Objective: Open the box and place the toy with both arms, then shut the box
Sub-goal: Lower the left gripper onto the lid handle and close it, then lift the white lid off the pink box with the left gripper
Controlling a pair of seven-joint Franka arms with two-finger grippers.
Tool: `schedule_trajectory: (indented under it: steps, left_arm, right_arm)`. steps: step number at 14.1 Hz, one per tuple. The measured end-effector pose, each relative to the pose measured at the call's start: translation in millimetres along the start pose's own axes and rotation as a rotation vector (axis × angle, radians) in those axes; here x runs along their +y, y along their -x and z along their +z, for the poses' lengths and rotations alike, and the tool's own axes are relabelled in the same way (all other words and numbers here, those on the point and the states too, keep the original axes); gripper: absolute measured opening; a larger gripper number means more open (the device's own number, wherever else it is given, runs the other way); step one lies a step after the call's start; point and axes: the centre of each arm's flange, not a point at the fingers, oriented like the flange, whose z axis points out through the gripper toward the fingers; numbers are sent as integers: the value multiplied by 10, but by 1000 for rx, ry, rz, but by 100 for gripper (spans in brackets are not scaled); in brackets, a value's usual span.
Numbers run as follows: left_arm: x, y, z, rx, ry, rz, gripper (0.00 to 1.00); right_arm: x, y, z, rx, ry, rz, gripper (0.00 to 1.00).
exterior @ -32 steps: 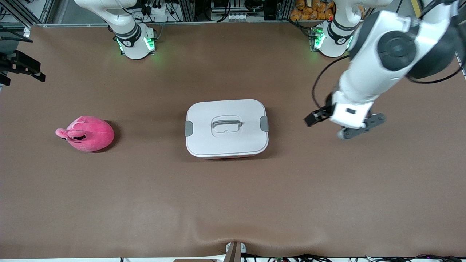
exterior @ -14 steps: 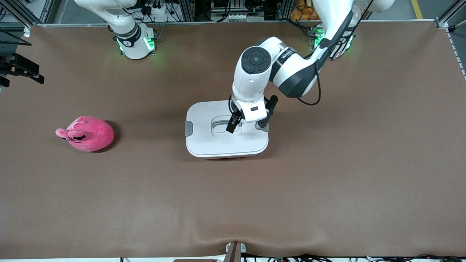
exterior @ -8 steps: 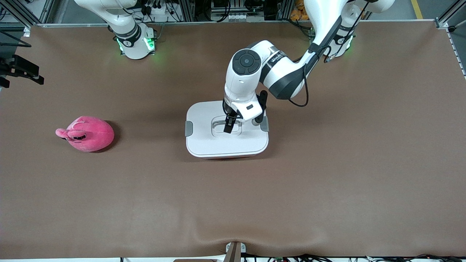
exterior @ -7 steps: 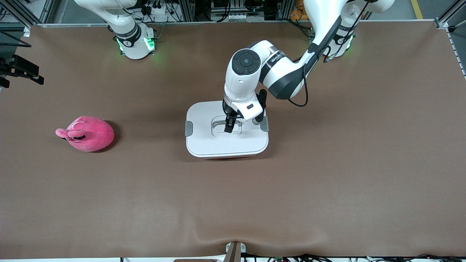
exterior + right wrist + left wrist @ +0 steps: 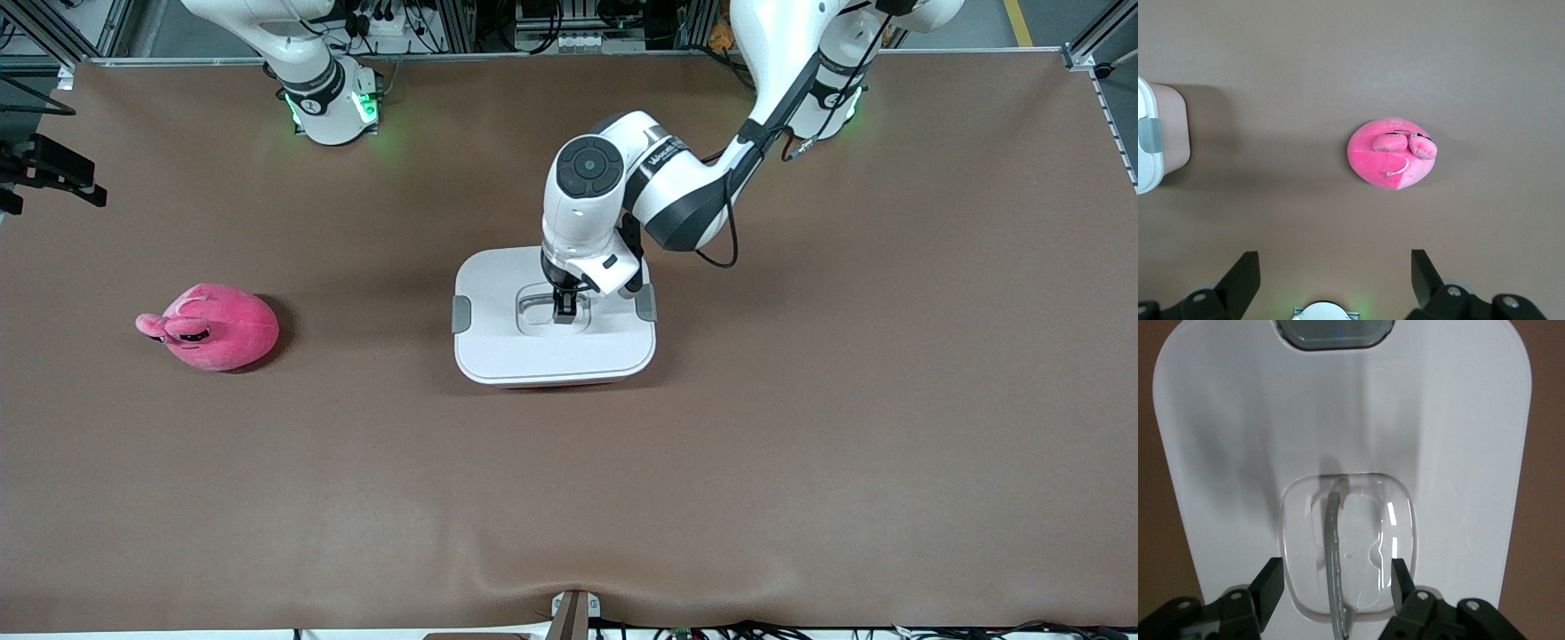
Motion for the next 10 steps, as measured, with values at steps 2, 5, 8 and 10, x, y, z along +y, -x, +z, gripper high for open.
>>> schedule_trajectory:
  steps: [2,5,8,10]
  left_arm:
    - [9,1,21,5,11,-11,69]
    - [-55,57,87,18,14,8,55]
    - [-76,76,112,19,12,12,26]
    - [-67,74,105,18,15,11,18]
  right_arm:
    - [1,-5,7,-1,0,0,100]
    - [8,-13,20,-4,0,1,100]
    - [13,-14,22,-4,-1,2,100]
    - [15,-14,23,-4,-1,3,100]
